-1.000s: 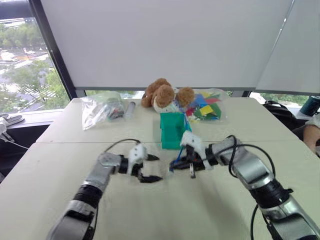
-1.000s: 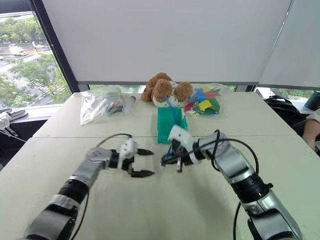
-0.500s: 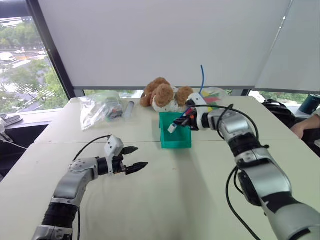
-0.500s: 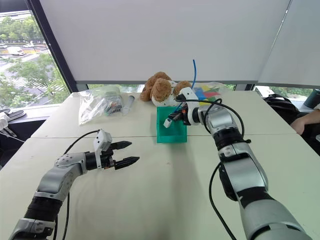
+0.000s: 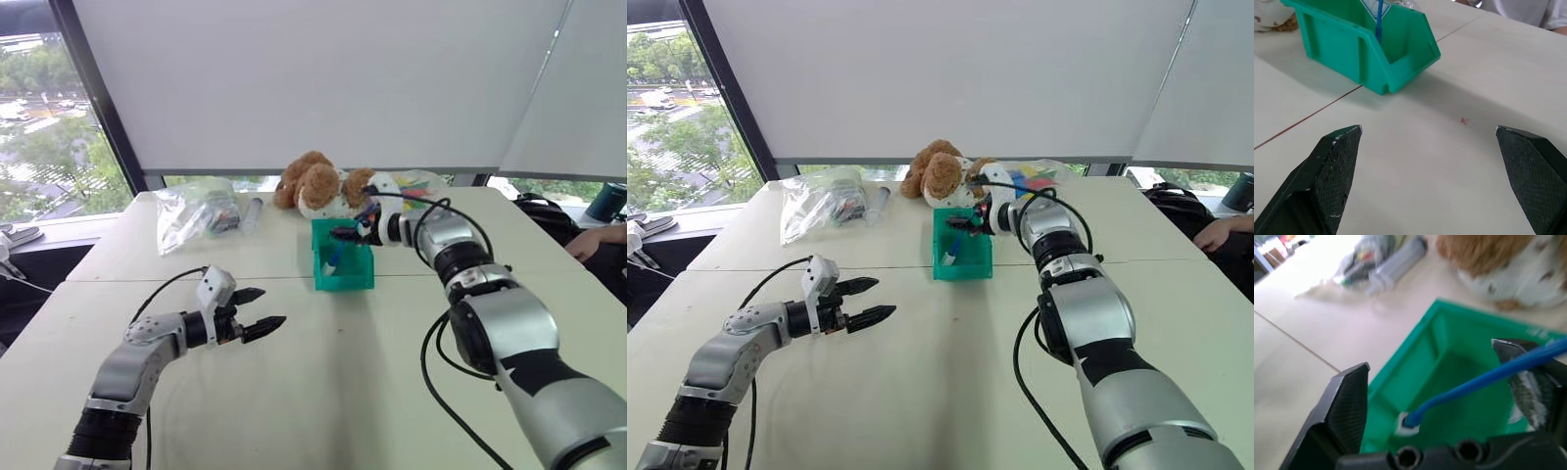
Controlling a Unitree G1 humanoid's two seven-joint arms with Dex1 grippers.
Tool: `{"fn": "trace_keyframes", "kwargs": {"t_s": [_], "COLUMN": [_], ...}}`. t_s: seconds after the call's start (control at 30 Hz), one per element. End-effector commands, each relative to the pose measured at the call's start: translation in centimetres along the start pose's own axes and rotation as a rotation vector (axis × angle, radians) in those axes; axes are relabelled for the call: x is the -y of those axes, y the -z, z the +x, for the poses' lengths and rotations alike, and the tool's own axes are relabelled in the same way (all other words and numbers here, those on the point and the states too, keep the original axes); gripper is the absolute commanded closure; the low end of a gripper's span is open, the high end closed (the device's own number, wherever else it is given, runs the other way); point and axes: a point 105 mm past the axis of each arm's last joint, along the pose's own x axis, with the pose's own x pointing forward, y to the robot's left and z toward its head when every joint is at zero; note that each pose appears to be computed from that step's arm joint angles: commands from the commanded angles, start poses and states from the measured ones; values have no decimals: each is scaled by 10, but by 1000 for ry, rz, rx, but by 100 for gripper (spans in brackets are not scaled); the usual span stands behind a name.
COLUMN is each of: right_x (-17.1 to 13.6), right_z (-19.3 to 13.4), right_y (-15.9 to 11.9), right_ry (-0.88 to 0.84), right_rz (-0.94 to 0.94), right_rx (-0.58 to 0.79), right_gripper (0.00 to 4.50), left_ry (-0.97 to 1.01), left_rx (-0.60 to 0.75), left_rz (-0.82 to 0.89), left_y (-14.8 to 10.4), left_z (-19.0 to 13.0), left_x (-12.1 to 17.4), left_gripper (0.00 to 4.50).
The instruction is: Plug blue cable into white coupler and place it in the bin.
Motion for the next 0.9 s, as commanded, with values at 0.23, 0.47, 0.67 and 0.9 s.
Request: {"fn": "trace_keyframes", "kwargs": {"t_s": [0.23, 0.47, 0.67, 0.9], "right_x": [77, 79, -17, -72], "right_z": [-94, -154, -159, -170], "right_y": [-54, -43, 15, 53], "right_ry": [283, 266, -122, -260], "right_rz": [81, -27, -217, -195], "right_rx": [235, 155, -39, -91], "right_gripper": [6, 6, 6, 6], "left_ry": [-10, 4, 28, 37], "left_rx": [32, 23, -3, -9], "left_rz": [34, 19, 56, 86], "left_y": [-17, -14, -24, -39], "left_z": [-7, -8, -17, -28], "left_x": [2, 5, 3, 4], "left_gripper": [0, 0, 0, 0]}}
